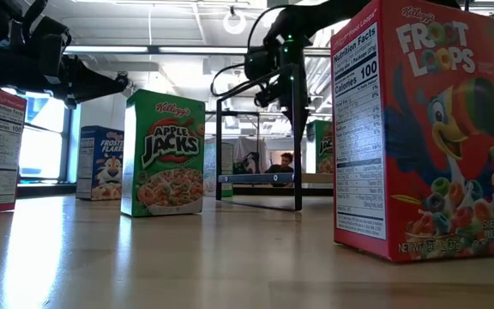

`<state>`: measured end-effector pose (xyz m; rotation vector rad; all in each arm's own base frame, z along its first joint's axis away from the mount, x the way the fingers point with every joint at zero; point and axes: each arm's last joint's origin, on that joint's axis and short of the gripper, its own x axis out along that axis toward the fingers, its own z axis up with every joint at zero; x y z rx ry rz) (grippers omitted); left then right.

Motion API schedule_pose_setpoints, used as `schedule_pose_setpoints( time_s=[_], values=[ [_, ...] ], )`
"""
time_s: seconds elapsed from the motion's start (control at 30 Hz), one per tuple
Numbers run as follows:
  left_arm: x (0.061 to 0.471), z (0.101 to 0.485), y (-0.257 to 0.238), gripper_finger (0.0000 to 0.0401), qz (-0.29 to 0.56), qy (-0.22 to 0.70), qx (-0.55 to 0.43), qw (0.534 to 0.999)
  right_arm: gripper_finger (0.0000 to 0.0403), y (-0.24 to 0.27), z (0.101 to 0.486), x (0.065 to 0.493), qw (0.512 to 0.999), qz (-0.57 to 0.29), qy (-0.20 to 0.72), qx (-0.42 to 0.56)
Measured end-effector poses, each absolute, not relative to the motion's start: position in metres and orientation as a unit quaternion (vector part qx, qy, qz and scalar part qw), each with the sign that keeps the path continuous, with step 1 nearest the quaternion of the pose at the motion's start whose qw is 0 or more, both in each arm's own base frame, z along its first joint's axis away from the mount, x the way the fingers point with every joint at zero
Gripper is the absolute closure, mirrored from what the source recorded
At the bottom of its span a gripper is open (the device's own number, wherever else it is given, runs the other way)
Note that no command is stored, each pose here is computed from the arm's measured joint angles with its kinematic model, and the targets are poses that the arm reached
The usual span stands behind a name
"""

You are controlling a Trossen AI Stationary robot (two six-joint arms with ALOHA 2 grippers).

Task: Stack cereal on shelf
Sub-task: Put the bottom green cereal box on the shelf

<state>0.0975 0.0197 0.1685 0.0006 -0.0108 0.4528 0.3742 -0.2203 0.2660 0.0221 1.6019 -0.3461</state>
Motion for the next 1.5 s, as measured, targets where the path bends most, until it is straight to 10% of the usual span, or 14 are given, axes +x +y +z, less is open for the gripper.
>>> schedule_pose_setpoints(
  time_s=[0.9, 1.5],
  values=[
    [0.098, 0.168, 0.019, 0.0398, 0.206, -0.006, -0.008, 0.978, 0.0399, -0.174, 0.301, 0.361, 0.715, -0.089, 0.687, 0.093],
    [0.102, 0.163, 0.018, 0.0398, 0.192, 0.018, -0.037, 0.980, 0.0403, -0.143, 0.247, 0.237, 0.771, -0.337, 0.511, 0.178]
  ],
)
